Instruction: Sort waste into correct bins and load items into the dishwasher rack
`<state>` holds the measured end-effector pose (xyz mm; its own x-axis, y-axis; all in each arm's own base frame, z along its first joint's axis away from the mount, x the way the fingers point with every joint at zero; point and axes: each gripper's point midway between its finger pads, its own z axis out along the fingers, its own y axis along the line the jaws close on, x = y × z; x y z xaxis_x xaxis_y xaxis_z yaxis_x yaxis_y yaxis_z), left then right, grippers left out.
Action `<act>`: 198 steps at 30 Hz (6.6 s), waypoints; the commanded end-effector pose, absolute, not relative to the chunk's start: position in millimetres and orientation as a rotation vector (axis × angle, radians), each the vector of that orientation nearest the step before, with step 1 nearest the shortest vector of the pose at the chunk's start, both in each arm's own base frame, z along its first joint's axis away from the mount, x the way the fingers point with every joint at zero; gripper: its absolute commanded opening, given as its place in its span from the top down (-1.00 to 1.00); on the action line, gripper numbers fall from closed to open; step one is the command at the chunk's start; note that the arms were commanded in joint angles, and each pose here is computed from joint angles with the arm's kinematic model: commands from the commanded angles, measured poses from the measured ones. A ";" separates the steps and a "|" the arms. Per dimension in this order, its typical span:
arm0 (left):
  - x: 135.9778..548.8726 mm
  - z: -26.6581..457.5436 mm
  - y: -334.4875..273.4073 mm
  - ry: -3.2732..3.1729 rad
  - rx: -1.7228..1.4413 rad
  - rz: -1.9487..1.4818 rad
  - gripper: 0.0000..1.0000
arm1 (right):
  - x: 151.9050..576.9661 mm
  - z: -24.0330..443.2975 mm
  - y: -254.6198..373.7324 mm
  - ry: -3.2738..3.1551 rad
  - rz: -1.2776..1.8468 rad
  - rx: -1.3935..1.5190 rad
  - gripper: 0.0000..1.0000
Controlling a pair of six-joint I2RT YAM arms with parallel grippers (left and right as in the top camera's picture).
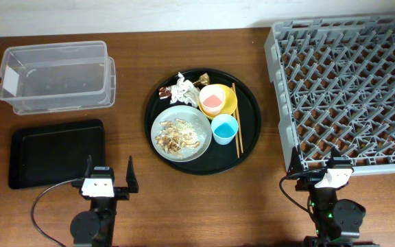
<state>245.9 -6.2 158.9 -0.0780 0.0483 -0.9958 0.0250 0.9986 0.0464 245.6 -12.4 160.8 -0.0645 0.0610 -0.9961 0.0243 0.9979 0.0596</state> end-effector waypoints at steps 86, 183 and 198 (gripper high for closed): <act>446.7 173.8 -168.7 2.408 0.145 -0.167 -0.80 | 245.5 158.0 -14.9 1.638 0.026 0.080 -0.97; 483.0 278.4 -39.7 2.097 -0.126 -0.359 -0.99 | 245.5 158.0 -14.9 1.638 0.026 0.081 -0.97; 452.2 140.7 -163.5 2.530 -0.309 -0.501 -0.98 | 245.5 158.0 -14.9 1.638 0.026 0.080 -0.97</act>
